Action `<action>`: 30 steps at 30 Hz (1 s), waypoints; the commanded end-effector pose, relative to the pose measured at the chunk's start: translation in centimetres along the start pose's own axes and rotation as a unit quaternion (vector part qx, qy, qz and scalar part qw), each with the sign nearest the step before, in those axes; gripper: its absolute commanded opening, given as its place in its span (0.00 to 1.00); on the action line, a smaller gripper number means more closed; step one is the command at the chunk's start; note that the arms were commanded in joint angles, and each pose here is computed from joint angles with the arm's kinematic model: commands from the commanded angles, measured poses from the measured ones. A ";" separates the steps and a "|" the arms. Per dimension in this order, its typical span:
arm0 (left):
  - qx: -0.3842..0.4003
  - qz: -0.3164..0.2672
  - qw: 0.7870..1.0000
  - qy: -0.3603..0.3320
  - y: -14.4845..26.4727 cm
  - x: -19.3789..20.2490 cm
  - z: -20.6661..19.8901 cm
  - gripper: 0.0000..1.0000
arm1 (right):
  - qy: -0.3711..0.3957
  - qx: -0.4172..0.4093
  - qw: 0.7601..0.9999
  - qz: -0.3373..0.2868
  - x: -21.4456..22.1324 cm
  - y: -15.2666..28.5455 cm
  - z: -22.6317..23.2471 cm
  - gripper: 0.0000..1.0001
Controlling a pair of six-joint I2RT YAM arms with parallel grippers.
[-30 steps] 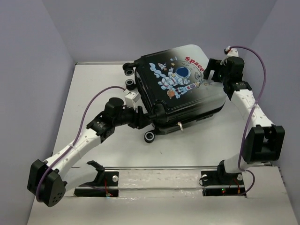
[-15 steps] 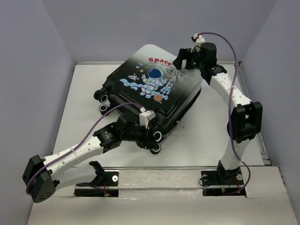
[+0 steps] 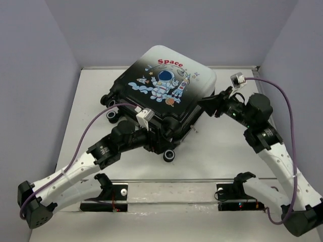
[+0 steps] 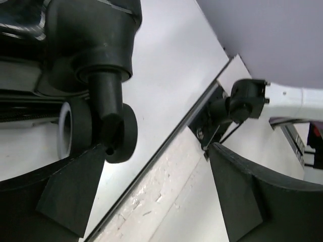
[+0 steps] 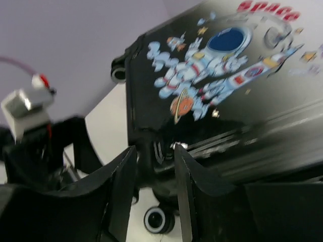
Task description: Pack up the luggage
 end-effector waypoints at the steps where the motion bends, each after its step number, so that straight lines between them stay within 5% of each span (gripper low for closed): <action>1: -0.052 -0.065 0.996 -0.016 0.4 -1.1 1.0 0.99 | -0.069 0.009 0.997 0.043 8.6 1.4 -1.4 0.35; 5: -0.062 -0.062 0.996 -0.023 1.0 -0.9 1.3 0.99 | -0.084 0.021 0.995 0.053 12.9 2.8 -2.3 0.33; 14: -0.062 -0.010 0.997 -0.046 -2.2 -1.3 1.9 0.99 | -0.092 0.040 0.992 0.071 16.4 3.1 -3.8 0.73; 20: -0.052 -0.009 0.998 -0.044 -3.9 -1.7 2.0 0.96 | -0.085 0.066 0.991 0.074 17.4 2.9 -4.7 0.78; 23: -0.050 -0.004 0.998 -0.037 -4.6 -1.5 2.2 0.82 | -0.063 0.076 0.993 0.067 17.5 2.5 -5.3 0.75; 26: -0.041 -0.016 0.999 -0.027 -4.8 -1.6 2.0 0.55 | -0.038 0.083 0.993 0.078 17.8 1.9 -6.0 0.69; 27: -0.037 -0.026 0.999 -0.023 -4.7 -1.9 1.8 0.33 | -0.032 0.083 0.993 0.076 17.9 1.7 -6.2 0.65; 30: -0.033 -0.053 0.998 -0.015 -4.1 -2.6 1.3 0.06 | -0.025 0.064 0.996 0.062 17.9 1.2 -6.2 0.64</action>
Point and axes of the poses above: each gripper's point midway between its finger pads, its own y axis back along the fingers, its own z axis along the line the jaws close on, x = y × z, the point moved 10 cm from there along y, back along the fingers, and after that the axes turned 1 degree about -y, right-handed, at the moved point
